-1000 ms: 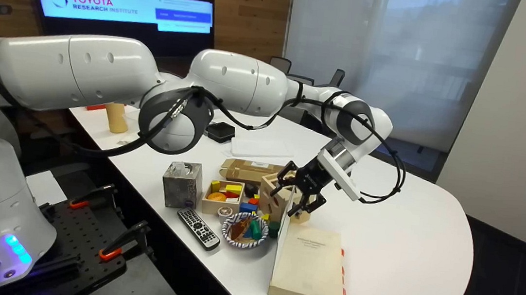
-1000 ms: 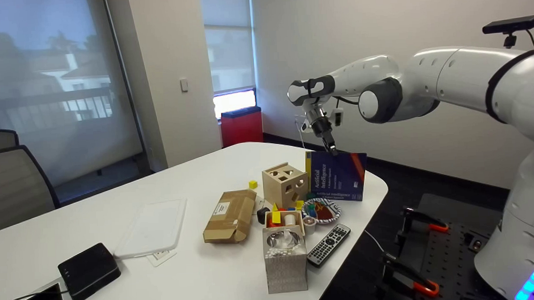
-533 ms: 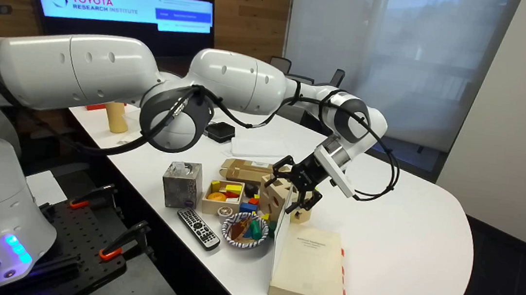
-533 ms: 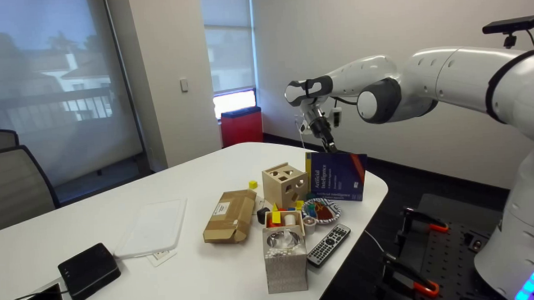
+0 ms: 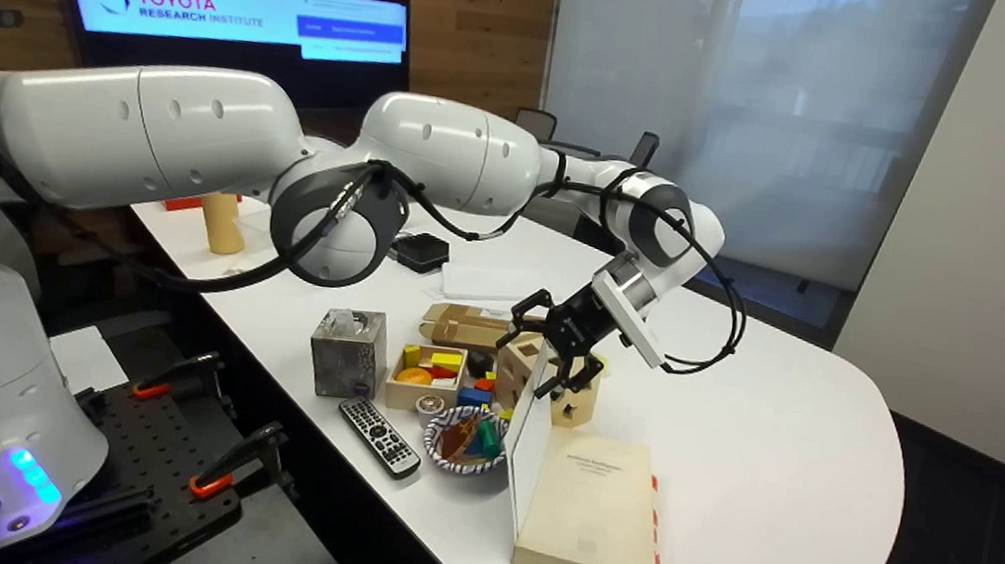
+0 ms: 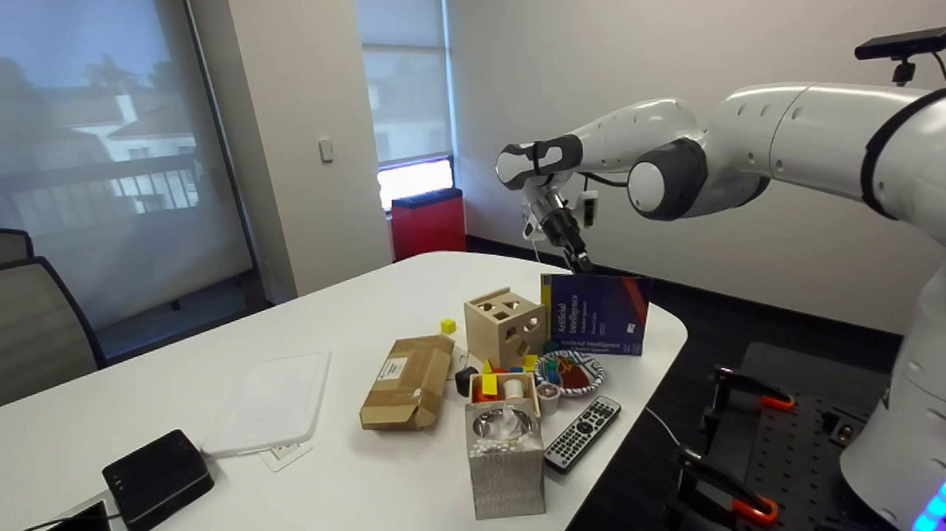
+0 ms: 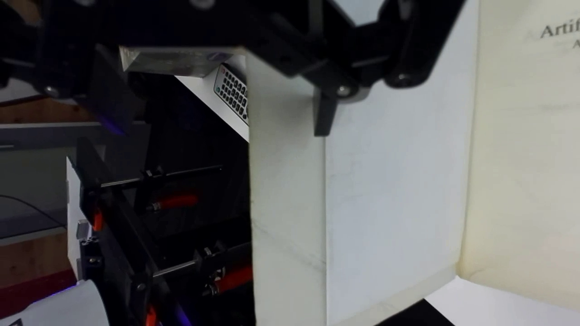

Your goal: Open the book

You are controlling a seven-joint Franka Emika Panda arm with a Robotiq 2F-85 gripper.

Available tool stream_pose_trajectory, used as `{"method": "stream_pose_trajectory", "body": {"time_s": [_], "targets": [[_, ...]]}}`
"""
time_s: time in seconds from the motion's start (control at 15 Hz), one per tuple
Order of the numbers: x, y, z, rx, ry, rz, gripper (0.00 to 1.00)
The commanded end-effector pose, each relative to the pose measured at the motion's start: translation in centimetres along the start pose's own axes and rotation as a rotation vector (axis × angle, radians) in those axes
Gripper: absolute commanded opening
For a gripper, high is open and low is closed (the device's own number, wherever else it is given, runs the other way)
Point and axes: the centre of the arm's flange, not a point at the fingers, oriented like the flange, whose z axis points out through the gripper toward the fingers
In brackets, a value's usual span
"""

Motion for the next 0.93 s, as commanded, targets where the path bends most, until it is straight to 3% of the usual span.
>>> {"method": "stream_pose_trajectory", "body": {"time_s": [0.0, 0.27, 0.87], "targets": [[-1.0, -4.9, 5.7, 0.009, -0.03, -0.028, 1.0], [0.6, -4.8, 6.8, 0.023, -0.025, -0.015, 1.0], [5.8, -5.4, 8.8, 0.073, 0.088, 0.104, 1.0]]}}
